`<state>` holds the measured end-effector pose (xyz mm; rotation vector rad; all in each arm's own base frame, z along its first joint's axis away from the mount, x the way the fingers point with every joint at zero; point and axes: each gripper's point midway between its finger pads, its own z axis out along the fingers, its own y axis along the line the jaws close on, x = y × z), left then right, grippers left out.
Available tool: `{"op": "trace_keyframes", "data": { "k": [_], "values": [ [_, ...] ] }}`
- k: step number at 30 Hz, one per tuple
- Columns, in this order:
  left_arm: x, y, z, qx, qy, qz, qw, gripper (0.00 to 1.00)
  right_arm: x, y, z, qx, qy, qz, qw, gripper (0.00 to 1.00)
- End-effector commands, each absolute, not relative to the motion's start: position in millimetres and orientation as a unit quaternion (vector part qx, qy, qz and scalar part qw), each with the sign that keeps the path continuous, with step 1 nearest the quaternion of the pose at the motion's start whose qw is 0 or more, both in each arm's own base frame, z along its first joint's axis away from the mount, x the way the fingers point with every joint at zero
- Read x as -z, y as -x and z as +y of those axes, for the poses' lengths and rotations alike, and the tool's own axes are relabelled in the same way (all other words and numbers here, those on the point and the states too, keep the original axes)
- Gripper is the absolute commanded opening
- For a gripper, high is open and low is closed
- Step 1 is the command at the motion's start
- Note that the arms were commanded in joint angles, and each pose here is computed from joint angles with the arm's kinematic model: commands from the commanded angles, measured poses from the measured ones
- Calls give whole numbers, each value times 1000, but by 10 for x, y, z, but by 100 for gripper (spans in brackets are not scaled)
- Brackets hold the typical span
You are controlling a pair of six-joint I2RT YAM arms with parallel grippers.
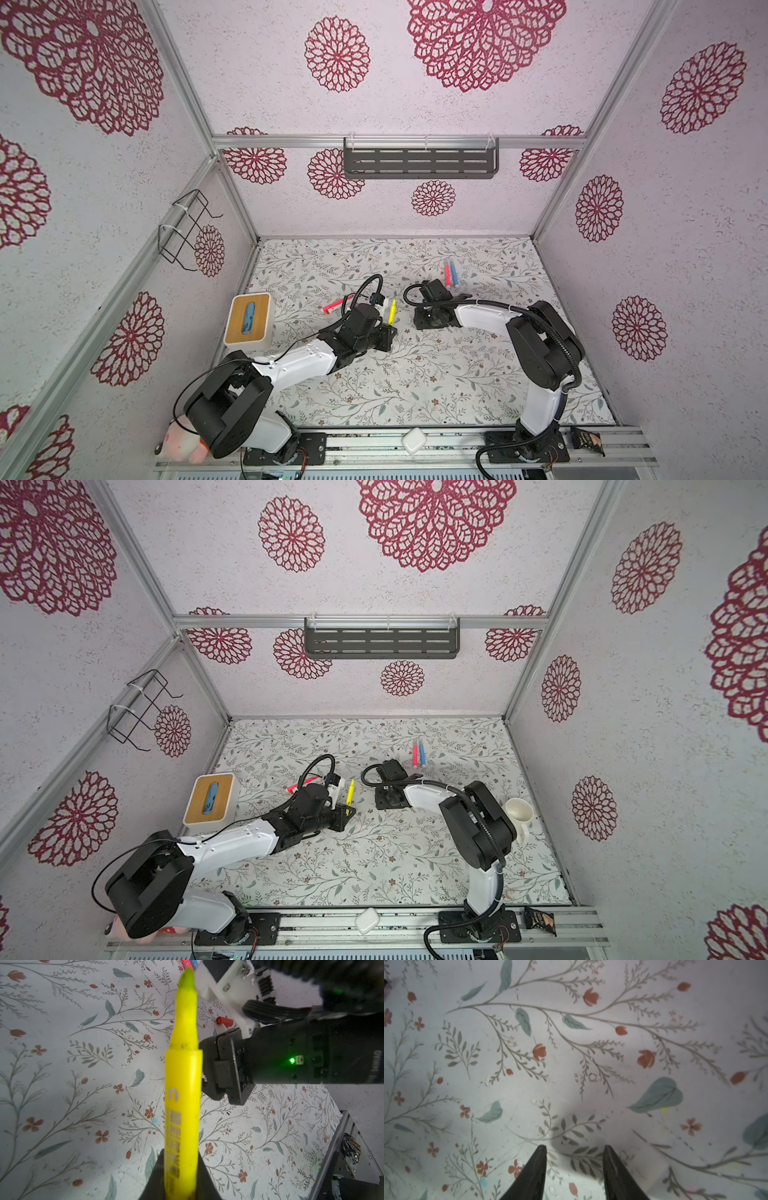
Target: Insert the pens into the pen caps
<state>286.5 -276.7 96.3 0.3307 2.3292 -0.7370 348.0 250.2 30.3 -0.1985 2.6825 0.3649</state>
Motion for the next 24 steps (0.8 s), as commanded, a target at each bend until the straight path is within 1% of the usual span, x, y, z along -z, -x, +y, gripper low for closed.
{"op": "trace_keyframes", "data": {
  "k": [1, 7, 12, 17, 24],
  "values": [
    [-1023, -2903, -2790, 287, -129, 883, 347, 0, -364, -3359, 2397, -123, 56, 968, 210, 46],
    [-1038, -2915, -2826, 292, -132, 882, 346, 0, -436, -3306, 2369, -128, 57, 966, 218, 46],
    [-1036, -2905, -2821, 293, -130, 882, 345, 0, -757, -3360, 2415, -141, 61, 955, 254, 46],
    [-1056, -2906, -2813, 294, -129, 882, 346, 0, -1010, -3510, 2327, -108, 71, 950, 284, 46],
    [-1084, -2890, -2816, 298, -128, 880, 348, 0, -890, -3656, 2207, -60, 89, 962, 252, 46]
  ]
}}
